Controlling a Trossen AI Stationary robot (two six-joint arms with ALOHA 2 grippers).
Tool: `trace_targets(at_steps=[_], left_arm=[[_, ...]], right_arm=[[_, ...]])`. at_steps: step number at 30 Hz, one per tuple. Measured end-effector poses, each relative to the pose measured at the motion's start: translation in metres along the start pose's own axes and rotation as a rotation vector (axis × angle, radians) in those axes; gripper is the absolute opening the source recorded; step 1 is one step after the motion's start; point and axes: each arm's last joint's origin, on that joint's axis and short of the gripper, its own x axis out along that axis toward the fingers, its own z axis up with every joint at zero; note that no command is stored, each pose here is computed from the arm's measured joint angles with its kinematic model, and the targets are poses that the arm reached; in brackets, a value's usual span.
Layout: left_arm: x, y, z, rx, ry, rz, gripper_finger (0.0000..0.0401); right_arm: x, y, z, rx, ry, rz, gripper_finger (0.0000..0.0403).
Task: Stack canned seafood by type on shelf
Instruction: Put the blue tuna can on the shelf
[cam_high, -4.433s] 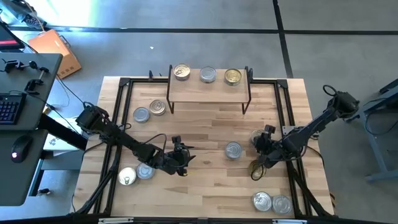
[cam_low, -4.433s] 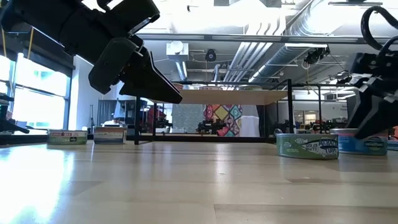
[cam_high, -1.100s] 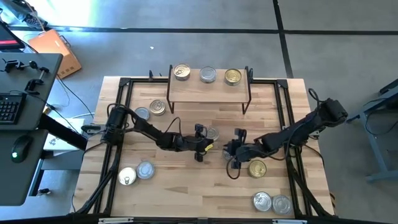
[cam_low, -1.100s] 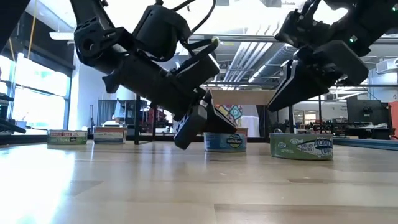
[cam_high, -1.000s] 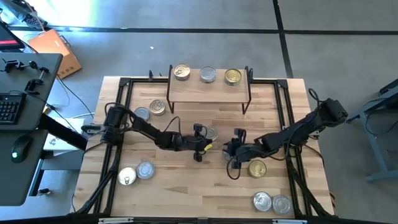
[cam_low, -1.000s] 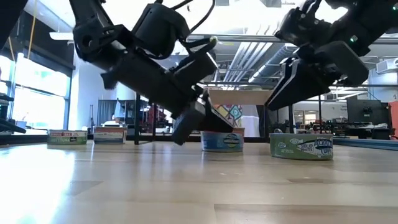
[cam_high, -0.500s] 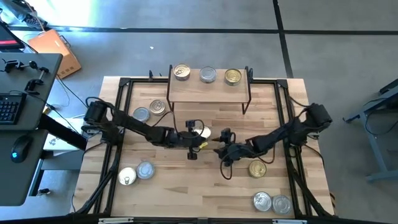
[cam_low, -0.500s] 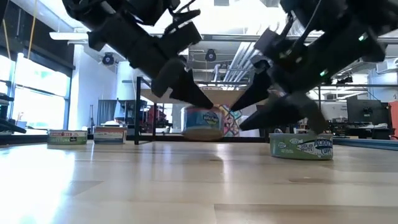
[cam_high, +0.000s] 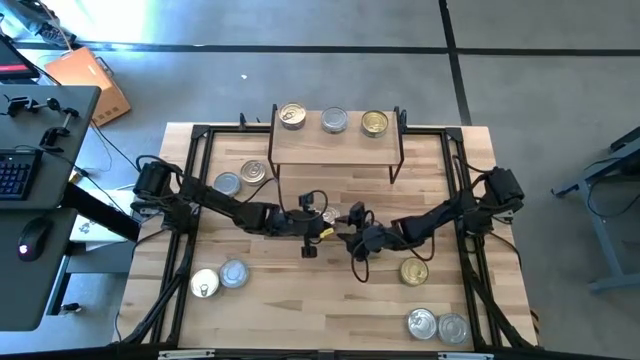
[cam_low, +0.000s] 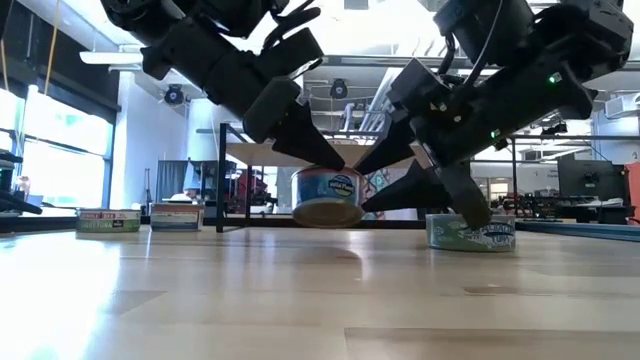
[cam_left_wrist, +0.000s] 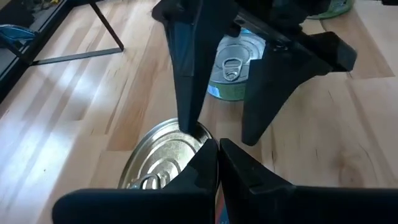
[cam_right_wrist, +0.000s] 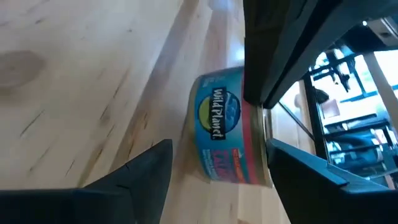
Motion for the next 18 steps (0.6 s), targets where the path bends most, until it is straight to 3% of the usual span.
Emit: trace_targets(at_steps=[10, 18], left_arm=[[-0.0006, -0.0016, 0.0060, -0.025, -0.059, -0.068, 0.0000], [-0.0073, -0.0072, 0.0103, -0.015, -0.074, -0.069, 0.0000]], right_arm=[[0.0000, -0.0019, 0.0013, -0.074, 0.000, -0.033, 0.0244], [-0.0002, -0.0008, 0.0021, 0.072, -0.018, -0.015, 0.0164]])
